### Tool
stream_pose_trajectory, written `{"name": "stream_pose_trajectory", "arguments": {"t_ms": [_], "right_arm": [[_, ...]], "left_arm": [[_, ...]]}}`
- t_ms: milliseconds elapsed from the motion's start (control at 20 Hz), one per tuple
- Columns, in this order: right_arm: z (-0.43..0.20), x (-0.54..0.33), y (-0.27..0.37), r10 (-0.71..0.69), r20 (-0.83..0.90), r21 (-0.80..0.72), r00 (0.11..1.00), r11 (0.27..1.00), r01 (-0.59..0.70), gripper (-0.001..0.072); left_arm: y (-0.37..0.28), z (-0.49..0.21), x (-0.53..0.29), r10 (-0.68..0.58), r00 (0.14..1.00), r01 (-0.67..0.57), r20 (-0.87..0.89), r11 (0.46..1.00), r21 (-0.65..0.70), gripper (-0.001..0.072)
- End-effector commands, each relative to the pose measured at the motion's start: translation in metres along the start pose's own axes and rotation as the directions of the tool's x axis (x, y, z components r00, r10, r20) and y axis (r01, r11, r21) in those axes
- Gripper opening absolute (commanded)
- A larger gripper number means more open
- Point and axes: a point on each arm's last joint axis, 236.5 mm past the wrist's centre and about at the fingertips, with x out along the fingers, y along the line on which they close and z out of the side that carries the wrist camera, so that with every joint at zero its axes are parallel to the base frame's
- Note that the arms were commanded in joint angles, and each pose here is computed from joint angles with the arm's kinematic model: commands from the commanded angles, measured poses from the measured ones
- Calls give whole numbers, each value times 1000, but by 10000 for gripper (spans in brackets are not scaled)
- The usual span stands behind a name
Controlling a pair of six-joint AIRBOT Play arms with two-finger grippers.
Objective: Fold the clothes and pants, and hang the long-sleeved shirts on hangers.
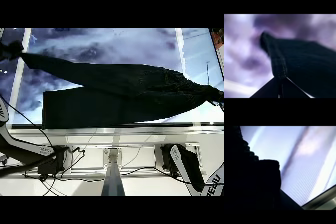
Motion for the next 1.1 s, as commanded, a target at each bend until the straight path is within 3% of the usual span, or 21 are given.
{"name": "stream_pose_trajectory", "arguments": {"t_ms": [0,200,250,300,350,400,500,550,650,700,750,800,1050], "right_arm": [[1,0,0,0,3,1,1000,1000,0,27],[0,0,0,0,3,1,1000,1000,0,27],[1,0,0,0,3,1,1000,1000,0,28],[1,0,0,0,3,1,1000,1000,0,31],[1,0,0,0,3,1,1000,1000,0,74],[0,0,0,0,2,1,1000,1000,0,176],[0,0,0,-1,-1,1,1000,1000,1,336],[0,0,0,-1,-1,0,1000,1000,1,350],[0,0,-1,-2,0,-1,1000,1000,2,350],[0,0,-1,-4,0,-2,1000,1000,4,350],[0,0,-1,-6,0,-4,1000,1000,6,350],[0,0,-2,-7,0,-5,1000,1000,7,350],[0,0,-2,-7,1,-57,1000,998,8,350]], "left_arm": [[43,-44,21,132,974,-134,-186,991,5,24],[44,-48,28,132,970,-134,-204,991,4,35],[44,-48,28,132,970,-134,-205,991,8,218],[44,-49,28,132,969,-133,-211,991,9,617],[43,-52,27,131,966,-133,-223,991,10,706],[43,-58,26,131,960,-133,-248,991,9,709],[47,-74,20,146,937,-149,-317,989,15,702],[54,-85,15,173,915,-176,-363,984,26,676],[63,-110,2,207,859,-200,-468,978,66,515],[64,-121,-4,202,834,-186,-513,979,82,400],[65,-130,-10,197,812,-178,-550,980,88,154],[67,-138,-15,191,788,-167,-585,981,95,24],[76,-160,-42,165,763,-173,-625,984,49,22]]}}
